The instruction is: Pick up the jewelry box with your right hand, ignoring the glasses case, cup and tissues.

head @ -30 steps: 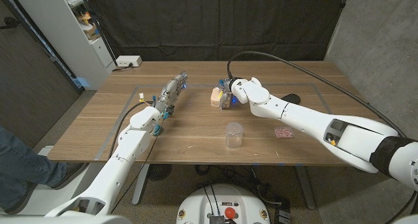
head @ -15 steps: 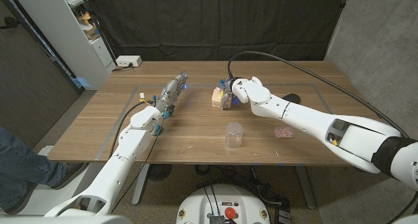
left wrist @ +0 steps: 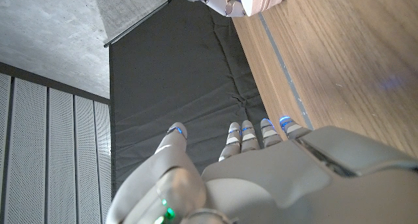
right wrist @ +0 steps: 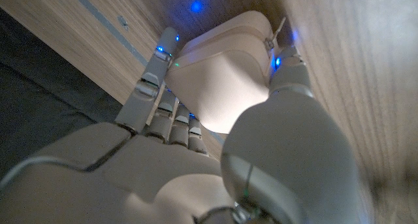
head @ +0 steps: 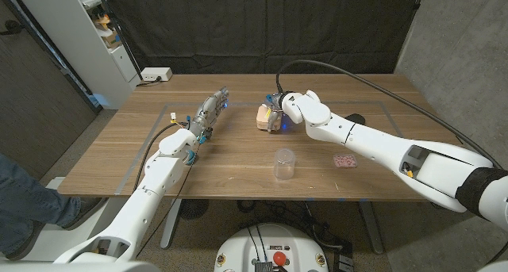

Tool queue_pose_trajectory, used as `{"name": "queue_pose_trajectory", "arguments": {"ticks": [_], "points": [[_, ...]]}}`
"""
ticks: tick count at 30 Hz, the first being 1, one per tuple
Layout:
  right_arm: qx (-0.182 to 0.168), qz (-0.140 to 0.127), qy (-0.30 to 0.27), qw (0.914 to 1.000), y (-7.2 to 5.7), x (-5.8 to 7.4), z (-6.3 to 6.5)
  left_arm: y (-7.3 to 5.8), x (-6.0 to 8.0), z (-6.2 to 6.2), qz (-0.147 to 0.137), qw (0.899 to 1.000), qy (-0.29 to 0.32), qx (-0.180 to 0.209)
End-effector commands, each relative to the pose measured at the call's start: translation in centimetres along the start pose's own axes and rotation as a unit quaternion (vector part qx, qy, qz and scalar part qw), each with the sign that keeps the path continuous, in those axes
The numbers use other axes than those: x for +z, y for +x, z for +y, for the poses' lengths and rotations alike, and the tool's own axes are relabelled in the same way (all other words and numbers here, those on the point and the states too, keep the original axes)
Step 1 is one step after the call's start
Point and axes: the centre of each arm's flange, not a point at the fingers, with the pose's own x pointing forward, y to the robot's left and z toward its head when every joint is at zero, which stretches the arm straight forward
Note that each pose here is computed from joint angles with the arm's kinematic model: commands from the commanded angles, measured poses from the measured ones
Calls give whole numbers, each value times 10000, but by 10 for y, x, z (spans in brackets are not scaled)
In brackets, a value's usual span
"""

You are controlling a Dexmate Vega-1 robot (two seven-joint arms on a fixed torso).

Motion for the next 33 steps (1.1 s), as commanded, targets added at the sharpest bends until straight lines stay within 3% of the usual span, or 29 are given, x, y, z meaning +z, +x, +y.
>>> {"name": "queue_pose_trajectory", "arguments": {"ticks": [1,11,33], "points": [[-160,-45,16,9999,-14,4,-16,-3,2,-1,-50,10000,16,-24],[-298,-53,17,9995,-26,9,-29,-5,3,-3,-76,9999,35,-61],[-587,26,-59,9983,-54,6,-56,-9,10,-4,-199,9997,43,-94]]}}
